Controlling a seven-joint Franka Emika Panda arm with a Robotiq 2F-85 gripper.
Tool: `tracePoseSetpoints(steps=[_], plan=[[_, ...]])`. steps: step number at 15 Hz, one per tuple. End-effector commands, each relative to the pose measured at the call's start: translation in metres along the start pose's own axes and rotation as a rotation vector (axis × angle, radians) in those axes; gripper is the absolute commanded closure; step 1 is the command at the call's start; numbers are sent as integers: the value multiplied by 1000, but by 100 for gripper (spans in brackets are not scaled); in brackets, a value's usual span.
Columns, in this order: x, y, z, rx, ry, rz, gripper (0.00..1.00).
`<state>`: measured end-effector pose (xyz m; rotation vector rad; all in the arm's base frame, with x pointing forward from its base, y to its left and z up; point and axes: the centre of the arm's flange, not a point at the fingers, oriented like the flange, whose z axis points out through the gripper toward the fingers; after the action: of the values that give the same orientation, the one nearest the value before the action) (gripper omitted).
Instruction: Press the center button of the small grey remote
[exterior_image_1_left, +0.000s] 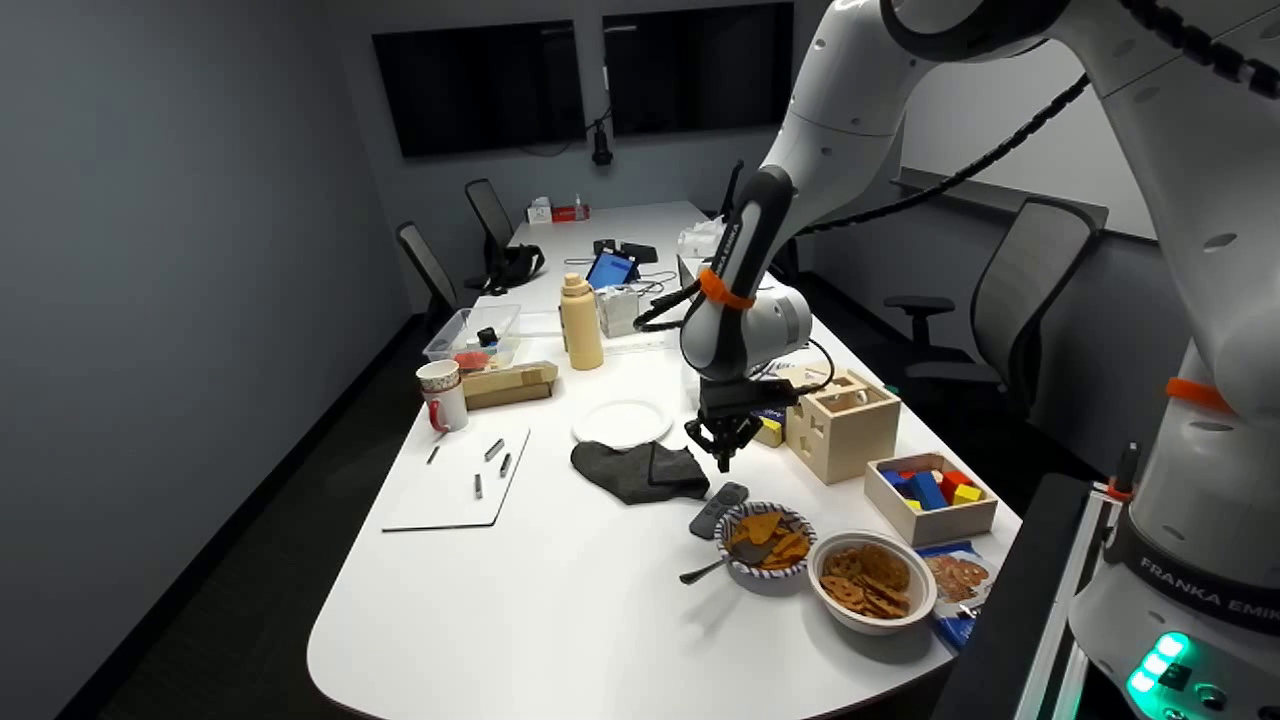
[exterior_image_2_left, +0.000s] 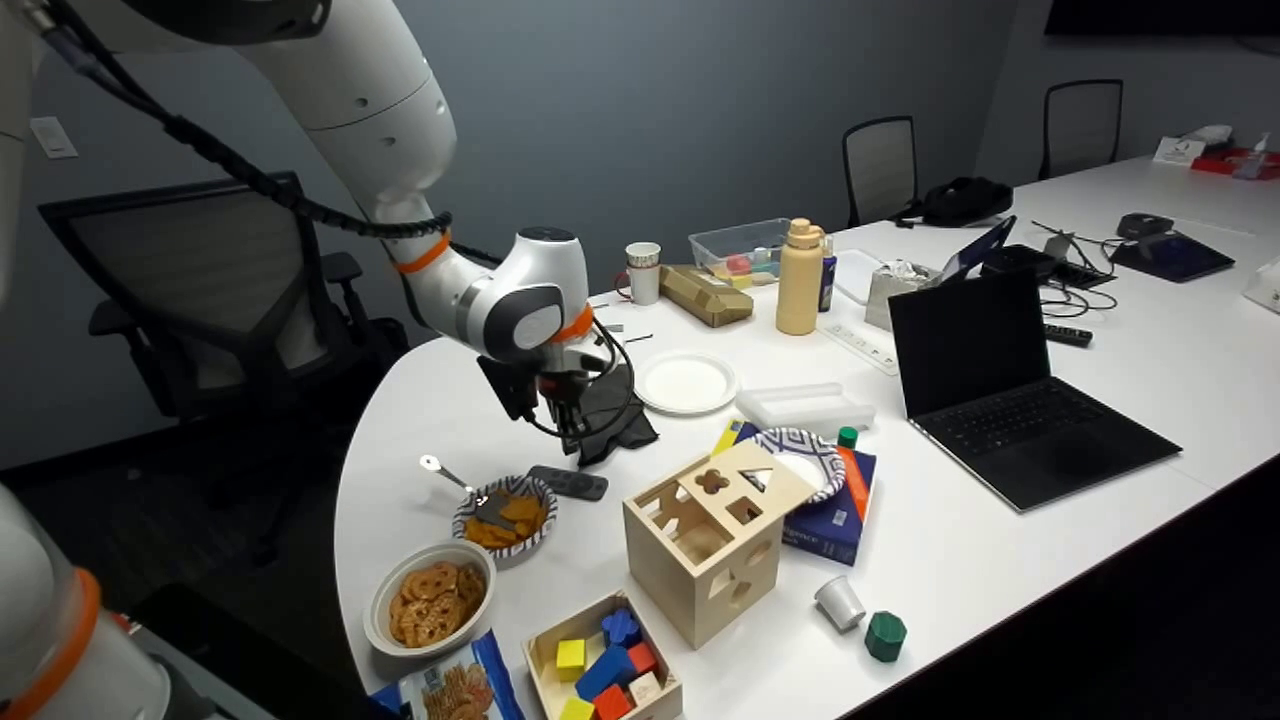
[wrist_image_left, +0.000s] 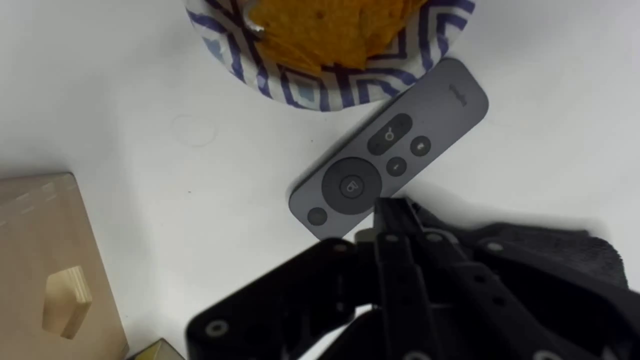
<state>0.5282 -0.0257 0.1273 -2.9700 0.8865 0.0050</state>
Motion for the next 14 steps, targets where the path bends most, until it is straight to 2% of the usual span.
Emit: tracePoseSetpoints(steps=[1, 7, 14], plan=[[12, -4, 14, -1, -52, 21, 100], [19, 0, 38, -18, -115, 50, 100], [29, 5, 57, -22, -115, 68, 100]])
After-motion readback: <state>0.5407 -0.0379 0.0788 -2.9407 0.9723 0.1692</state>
